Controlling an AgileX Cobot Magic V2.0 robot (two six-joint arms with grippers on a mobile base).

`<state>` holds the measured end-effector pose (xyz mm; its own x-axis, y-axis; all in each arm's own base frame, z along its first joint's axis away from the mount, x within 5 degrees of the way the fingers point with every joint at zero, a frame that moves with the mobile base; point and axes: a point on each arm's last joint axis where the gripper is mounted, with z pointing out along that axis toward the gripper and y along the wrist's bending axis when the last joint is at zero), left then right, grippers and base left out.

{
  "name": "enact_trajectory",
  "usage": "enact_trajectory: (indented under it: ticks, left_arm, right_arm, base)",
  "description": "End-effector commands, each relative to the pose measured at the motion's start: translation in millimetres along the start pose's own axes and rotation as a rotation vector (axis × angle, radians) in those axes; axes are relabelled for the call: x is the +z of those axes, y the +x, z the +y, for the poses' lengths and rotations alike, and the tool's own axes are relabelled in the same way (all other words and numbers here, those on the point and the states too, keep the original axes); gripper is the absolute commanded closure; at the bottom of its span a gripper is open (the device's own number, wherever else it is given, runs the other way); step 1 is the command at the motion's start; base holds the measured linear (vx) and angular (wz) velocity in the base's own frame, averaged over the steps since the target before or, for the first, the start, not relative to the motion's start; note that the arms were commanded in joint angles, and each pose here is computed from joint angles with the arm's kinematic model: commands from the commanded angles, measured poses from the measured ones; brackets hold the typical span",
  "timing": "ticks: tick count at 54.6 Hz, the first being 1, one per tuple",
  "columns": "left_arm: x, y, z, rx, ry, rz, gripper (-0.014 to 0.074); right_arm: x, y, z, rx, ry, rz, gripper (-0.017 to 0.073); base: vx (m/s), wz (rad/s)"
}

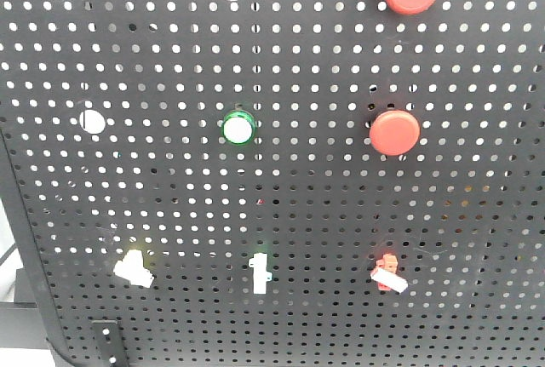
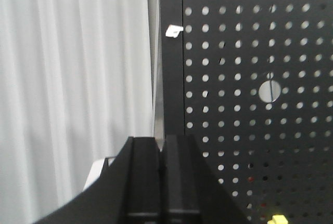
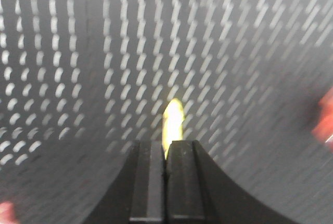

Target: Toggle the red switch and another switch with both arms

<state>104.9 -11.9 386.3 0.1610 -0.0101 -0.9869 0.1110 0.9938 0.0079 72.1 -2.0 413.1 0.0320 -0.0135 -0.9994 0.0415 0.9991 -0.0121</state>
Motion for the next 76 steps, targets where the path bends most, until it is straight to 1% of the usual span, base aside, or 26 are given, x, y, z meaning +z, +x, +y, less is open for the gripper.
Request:
enact_trajectory:
  ticks: [1, 6, 10, 14, 18, 20, 22, 25, 28, 34, 38, 44, 48, 53, 59, 65, 71, 76]
  left_arm:
    - [4.7, -16.3, -0.7, -0.016, 0.008, -0.087, 0.0591]
    - [9.2, -11.4, -5.6, -0.026, 0.05, -0.044, 0.0591]
    - [16.3, -5.5, -13.3, -0.034, 0.109, -0.001, 0.0591]
    - [25.5, 1.4, -24.2, -0.036, 0.181, 0.038, 0.0591]
    - [37.2, 10.4, -38.4, -0.032, 0.26, 0.081, 0.0591]
    - [43.2, 15.2, -45.5, -0.021, 0.293, 0.098, 0.0591]
    - [48.1, 19.3, -50.8, 0.0, 0.316, 0.11, 0.0591]
    - [55.8, 26.3, -56.7, 0.031, 0.336, 0.132, 0.0591]
    - [63.6, 33.7, -60.2, 0.04, 0.34, 0.159, 0.0591]
    - [76.5, 46.6, -61.6, 0.048, 0.325, 0.209, 0.0591]
    - [86.0, 56.1, -62.3, 0.062, 0.315, 0.239, 0.0591]
    - [95.9, 64.2, -61.5, 0.063, 0.298, 0.248, 0.0591]
    - [101.7, 67.4, -60.8, 0.053, 0.287, 0.244, 0.0591]
    - [107.6, 66.4, -61.4, 0.055, 0.283, 0.251, 0.0591]
    - [111.5, 56.9, -61.8, 0.053, 0.281, 0.236, 0.0591]
    - [113.8, 48.6, -61.9, 0.041, 0.278, 0.225, 0.0591]
    - [113.7, 50.0, -63.4, 0.032, 0.283, 0.241, 0.0591]
    - [115.7, 52.8, -63.9, 0.039, 0.283, 0.25, 0.0591]
  right_arm:
    - [-0.3, -15.2, 1.4, 0.061, -0.018, -0.084, 0.0566]
    - [-0.2, -13.2, 3.0, 0.094, -0.037, -0.061, 0.0566]
    - [-0.2, -12.0, 3.3, 0.094, -0.04, -0.047, 0.0566]
    - [-0.2, -11.4, 3.5, 0.094, -0.041, -0.04, 0.0566]
    - [-0.1, -10.9, 3.6, 0.094, -0.042, -0.035, 0.0566]
    - [-0.1, -10.5, 3.6, 0.093, -0.042, -0.031, 0.0566]
    - [-0.1, -10.3, 3.6, 0.09, -0.042, -0.029, 0.0566]
    - [-0.1, -10.3, 3.6, 0.087, -0.042, -0.029, 0.0566]
    - [-0.1, -10.2, 3.6, 0.086, -0.041, -0.028, 0.0566]
    - [-0.1, -10.0, 3.5, 0.081, -0.041, -0.025, 0.0566]
    - [-0.1, -9.5, 3.6, 0.08, -0.041, -0.02, 0.0566]
    - [-0.1, -8.6, 3.8, 0.079, -0.043, -0.011, 0.0566]
    - [-0.1, -8.0, 3.9, 0.079, -0.044, -0.004, 0.0566]
    - [-0.1, -7.5, 4.0, 0.079, -0.045, 0.002, 0.0566]
    - [-0.1, -6.9, 4.2, 0.079, -0.046, 0.008, 0.0566]
    - [0.0, -6.0, 4.3, 0.079, -0.047, 0.016, 0.0566]
    - [0.8, -5.0, 4.4, 0.079, -0.049, 0.025, 0.0566]
    - [1.3, -4.9, 4.4, 0.079, -0.048, 0.027, 0.0566]
  base:
    - [0.0, 0.0]
    - [0.0, 0.0]
    - [0.0, 0.0]
    - [0.0, 0.0]
    - [0.0, 0.0]
    - [0.0, 0.0]
    - [0.0, 0.0]
    - [0.0, 0.0]
    - [0.0, 0.0]
    - [0.0, 0.0]
    - [0.0, 0.0]
    - [0.0, 0.0]
    - [0.0, 0.0]
    - [0.0, 0.0]
    - [0.0, 0.0]
    - [0.0, 0.0]
    - [0.0, 0.0]
    - [0.0, 0.0]
